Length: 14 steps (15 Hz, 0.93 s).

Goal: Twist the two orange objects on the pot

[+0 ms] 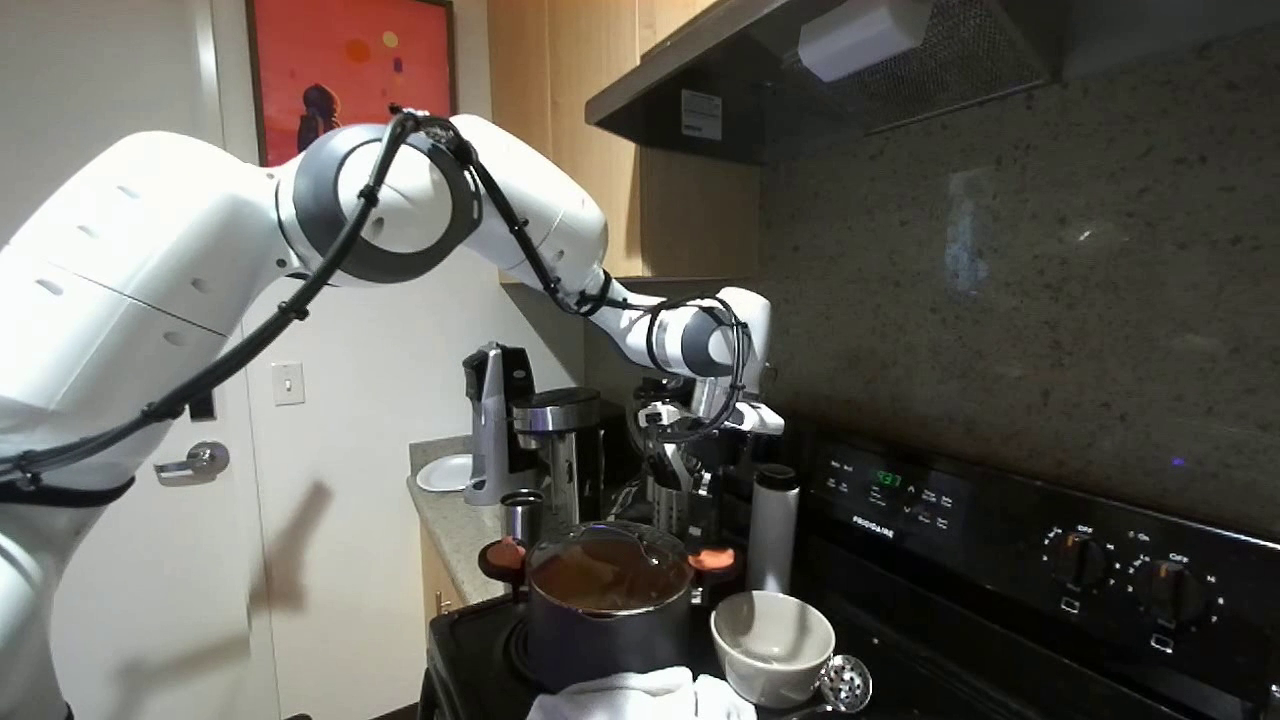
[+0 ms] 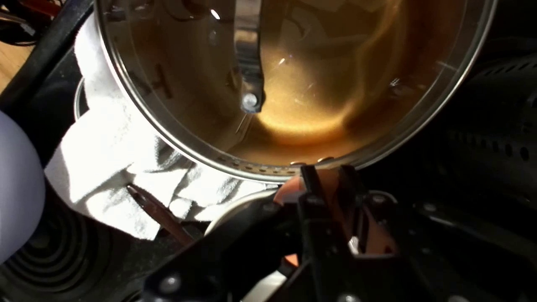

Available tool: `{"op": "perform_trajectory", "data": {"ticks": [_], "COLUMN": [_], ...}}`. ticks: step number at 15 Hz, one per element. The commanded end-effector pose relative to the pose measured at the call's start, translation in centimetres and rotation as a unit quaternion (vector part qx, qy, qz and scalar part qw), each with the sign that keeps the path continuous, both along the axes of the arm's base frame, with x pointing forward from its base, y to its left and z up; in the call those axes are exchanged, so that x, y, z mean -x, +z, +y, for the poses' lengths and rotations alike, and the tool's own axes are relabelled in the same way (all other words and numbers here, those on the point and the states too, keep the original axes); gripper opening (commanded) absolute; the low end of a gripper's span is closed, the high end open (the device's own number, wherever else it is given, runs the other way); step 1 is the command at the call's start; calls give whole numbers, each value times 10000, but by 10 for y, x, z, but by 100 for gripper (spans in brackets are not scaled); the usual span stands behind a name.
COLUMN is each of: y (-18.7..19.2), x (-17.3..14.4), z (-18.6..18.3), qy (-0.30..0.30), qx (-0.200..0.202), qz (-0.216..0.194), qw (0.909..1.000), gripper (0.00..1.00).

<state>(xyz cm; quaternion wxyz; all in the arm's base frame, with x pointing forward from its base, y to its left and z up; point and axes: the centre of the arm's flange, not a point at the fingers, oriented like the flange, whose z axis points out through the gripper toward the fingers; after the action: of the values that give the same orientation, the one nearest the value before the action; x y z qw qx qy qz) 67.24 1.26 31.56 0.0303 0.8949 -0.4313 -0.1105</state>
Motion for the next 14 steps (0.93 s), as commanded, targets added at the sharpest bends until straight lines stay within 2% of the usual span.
{"op": "perform_trajectory", "data": {"ticks": [1,8,14], "y": [-1,-3,-4], "x": [17,20,20], "z": [11,15,17], "qy": [-511,-1302,-1719], "qx": [50,173,281], "qz": [-117,-235,-358], "qw": [9986,9911,9841], "gripper": [8,9,9]}}
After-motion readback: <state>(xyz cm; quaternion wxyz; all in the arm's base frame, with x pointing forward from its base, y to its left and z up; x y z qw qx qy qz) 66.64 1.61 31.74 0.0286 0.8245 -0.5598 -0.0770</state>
